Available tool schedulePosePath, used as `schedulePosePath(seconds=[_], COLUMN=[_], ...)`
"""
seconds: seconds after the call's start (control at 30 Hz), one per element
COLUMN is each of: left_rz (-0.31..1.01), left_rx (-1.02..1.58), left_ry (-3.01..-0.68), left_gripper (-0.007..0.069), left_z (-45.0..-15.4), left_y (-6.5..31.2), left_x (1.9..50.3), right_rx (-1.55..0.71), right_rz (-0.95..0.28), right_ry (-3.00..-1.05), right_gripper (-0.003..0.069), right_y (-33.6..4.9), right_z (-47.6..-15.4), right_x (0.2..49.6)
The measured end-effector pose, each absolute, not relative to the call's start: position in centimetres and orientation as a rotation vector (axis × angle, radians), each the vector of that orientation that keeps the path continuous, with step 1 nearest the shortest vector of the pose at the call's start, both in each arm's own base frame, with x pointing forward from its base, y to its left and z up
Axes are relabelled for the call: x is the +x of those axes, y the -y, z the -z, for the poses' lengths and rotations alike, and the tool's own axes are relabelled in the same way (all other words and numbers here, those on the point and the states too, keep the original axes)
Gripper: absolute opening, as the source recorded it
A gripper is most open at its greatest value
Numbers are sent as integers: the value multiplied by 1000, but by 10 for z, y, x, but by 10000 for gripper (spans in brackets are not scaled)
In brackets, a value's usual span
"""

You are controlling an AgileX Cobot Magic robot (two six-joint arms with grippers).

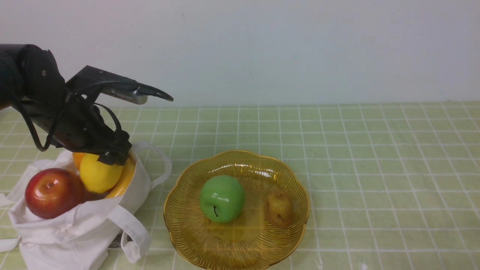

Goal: Take the fruit out of the bag on the green coffee tablecloth and place them on the plate.
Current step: 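Reach into the bag and grasp the lemon with the left gripper, then move the lemon from the bag into the bowl with the left gripper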

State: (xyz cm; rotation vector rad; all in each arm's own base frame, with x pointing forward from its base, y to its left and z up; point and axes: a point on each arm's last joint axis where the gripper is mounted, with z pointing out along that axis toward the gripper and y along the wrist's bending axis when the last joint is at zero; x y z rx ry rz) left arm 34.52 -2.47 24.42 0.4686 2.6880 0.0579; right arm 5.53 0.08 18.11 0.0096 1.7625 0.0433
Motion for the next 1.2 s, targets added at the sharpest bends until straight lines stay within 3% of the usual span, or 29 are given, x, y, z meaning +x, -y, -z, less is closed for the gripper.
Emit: schedulePosePath(seconds=[0.2, 0.5, 0.73, 0.9, 0.93, 0.97, 1.03, 1.2], left_rz=[-54, -66, -49, 248, 337, 337, 579, 833], left_rx=[461, 456, 410, 320, 315, 315, 362, 439], left_ry=[-2700, -2671, -2506, -2499, -2512, -2512, -2545, -2542], left_gripper=[517, 517, 517, 517, 517, 517, 517, 517], left_z=[-240, -250, -320, -353, -354, -354, -352, -342], left_y=[25, 24, 25, 41, 46, 46, 61, 86], left_x=[347, 345, 330, 305, 302, 302, 297, 302], right_rx=[10, 10, 10, 10, 10, 10, 10, 10], right_rz=[-43, -43, -43, -43, -43, -43, -43, -43], right_ry=[-1762, -1762, -1762, -1762, -1762, -1762, -1762, -1762], right_gripper=[-15, -15, -15, -15, -15, -15, -15, -15], right_y=[-1, -1, -1, -1, -1, -1, -1, -1], right_z=[-181, -181, -181, -181, -181, -181, -181, -181], right_x=[55, 55, 55, 55, 55, 55, 55, 55])
